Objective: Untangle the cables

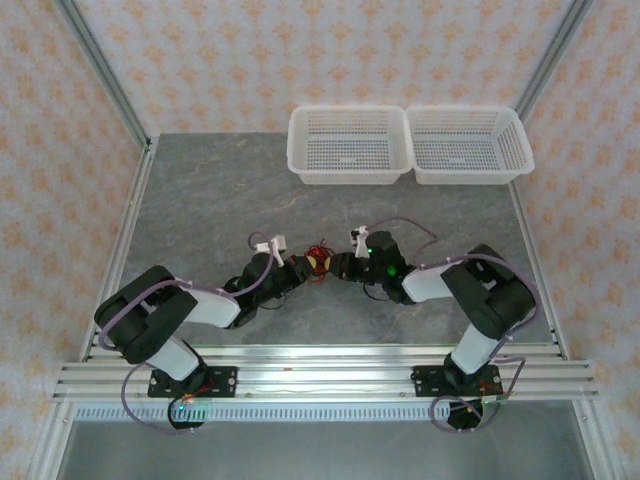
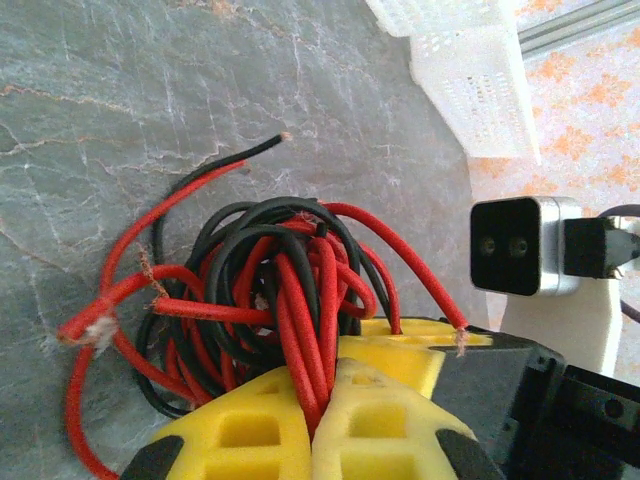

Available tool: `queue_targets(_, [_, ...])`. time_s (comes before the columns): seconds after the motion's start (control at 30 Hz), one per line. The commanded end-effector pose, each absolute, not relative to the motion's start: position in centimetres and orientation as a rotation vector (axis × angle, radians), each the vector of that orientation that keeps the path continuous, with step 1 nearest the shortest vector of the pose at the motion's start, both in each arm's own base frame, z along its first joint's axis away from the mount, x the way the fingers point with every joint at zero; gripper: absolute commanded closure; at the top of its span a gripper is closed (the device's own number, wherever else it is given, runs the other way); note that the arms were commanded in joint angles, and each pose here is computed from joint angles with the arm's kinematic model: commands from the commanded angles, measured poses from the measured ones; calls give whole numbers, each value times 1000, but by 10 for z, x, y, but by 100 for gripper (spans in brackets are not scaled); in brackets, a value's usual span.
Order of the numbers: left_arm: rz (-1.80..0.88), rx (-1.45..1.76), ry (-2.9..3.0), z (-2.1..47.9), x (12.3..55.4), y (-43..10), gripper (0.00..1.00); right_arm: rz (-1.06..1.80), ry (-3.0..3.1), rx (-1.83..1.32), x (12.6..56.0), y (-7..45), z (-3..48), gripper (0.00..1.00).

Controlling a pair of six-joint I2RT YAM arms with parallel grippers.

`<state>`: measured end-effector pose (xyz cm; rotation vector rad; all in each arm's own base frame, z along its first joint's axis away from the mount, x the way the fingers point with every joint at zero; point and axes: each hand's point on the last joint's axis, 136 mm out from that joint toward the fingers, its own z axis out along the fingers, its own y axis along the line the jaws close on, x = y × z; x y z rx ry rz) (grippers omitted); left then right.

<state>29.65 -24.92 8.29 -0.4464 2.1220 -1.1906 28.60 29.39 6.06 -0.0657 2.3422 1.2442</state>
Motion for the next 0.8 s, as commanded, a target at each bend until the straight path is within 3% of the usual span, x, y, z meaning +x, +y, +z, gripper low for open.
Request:
queue_targets(0.0, [-1307, -393, 2030, 118, 295, -257, 100, 1223, 2306, -53, 291, 292, 64, 94])
queue_targets(0.13, [-1309, -287, 2028, 142, 294, -265, 98, 1195, 2267, -65, 288, 284, 76, 98])
queue_targets(0.3, [-1216, -156, 2003, 186, 292, -261, 52, 1206, 2190, -211, 272, 281, 103, 100])
queue_targets(0.4, [-1116, -105, 2003, 209, 287, -248, 37, 1188, 2135, -392, 259, 282, 120, 100])
queue_targets(0.57, [-977, -77, 1998, 235, 274, -221, 32, 1192, 2036, -649, 246, 283, 149, 100])
queue_targets(0.77, [-909, -99, 2029, 230, 262, -202, 42, 1234, 1921, -840, 235, 287, 183, 100])
